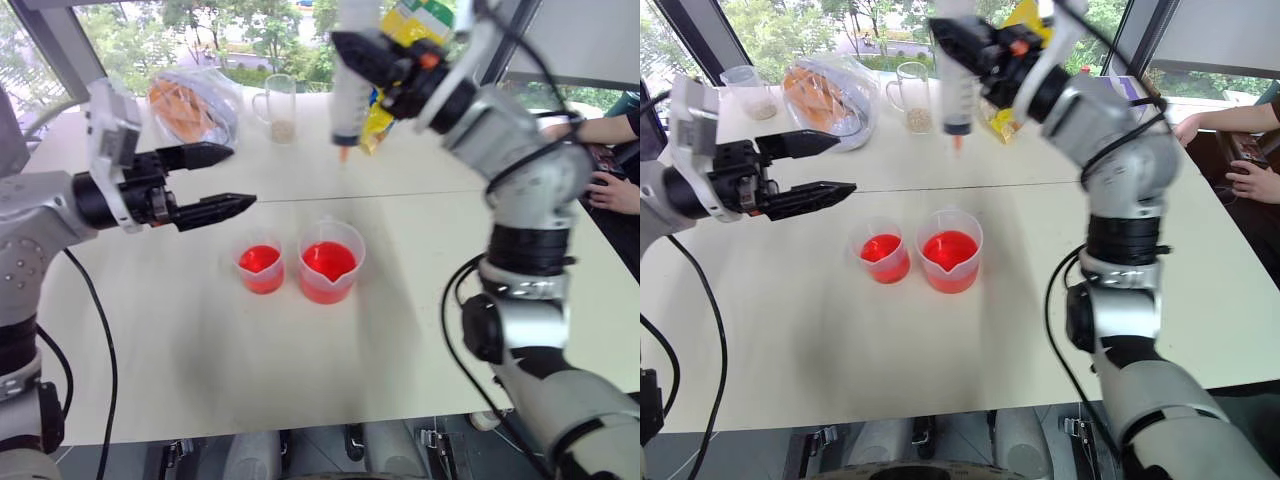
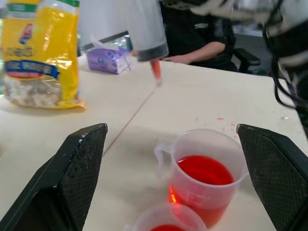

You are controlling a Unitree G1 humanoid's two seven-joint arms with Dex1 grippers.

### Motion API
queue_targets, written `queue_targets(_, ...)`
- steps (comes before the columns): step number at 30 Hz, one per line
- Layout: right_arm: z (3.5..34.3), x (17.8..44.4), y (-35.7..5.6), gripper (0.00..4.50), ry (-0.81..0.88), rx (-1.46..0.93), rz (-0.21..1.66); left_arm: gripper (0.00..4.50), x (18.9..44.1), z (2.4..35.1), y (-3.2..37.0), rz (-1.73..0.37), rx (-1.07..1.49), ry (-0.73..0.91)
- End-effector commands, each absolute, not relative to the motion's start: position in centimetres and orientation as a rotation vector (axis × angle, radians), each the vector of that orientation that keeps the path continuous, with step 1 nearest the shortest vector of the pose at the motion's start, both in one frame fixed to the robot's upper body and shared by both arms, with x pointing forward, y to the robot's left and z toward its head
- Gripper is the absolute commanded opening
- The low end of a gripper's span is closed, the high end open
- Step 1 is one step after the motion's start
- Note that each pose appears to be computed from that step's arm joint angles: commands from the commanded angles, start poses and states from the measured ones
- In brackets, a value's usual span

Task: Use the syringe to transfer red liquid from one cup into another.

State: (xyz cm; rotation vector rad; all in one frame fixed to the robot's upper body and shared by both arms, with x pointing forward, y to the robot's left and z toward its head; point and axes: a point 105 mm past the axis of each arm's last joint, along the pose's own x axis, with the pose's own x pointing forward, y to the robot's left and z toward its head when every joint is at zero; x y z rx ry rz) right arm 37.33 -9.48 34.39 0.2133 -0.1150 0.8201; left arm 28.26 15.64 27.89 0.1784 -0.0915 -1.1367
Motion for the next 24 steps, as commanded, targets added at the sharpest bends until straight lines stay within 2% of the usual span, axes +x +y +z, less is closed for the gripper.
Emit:
queue_targets(1,31.3,38.1,-13.2,1.39,0.121,0.155,0.647,4.42,27.7,28.5,14.7,-1.179,0.212,-0.143)
queue_targets(3,27.5,38.5,-15.5,1.39,0.3,0.116,0.537,4.42,27.6,28.3,14.3,-1.2,0.207,-0.145)
queue_targets(8,21.9,38.6,-18.6,1.39,0.526,0.067,0.377,4.42,27.6,28.2,13.7,-1.225,0.192,-0.152)
queue_targets(13,17.2,38.9,-20.6,1.39,0.664,0.05,0.274,4.42,27.5,27.9,13.2,-1.234,0.191,-0.147)
queue_targets(18,14.7,39.0,-20.8,1.39,0.731,0.045,0.257,4.42,27.3,27.5,13.2,-1.232,0.192,-0.131)
queue_targets(24,13.9,39.1,-20.9,4.47,0.744,0.049,0.261,4.5,27.0,27.4,12.9,-1.237,0.183,-0.122)
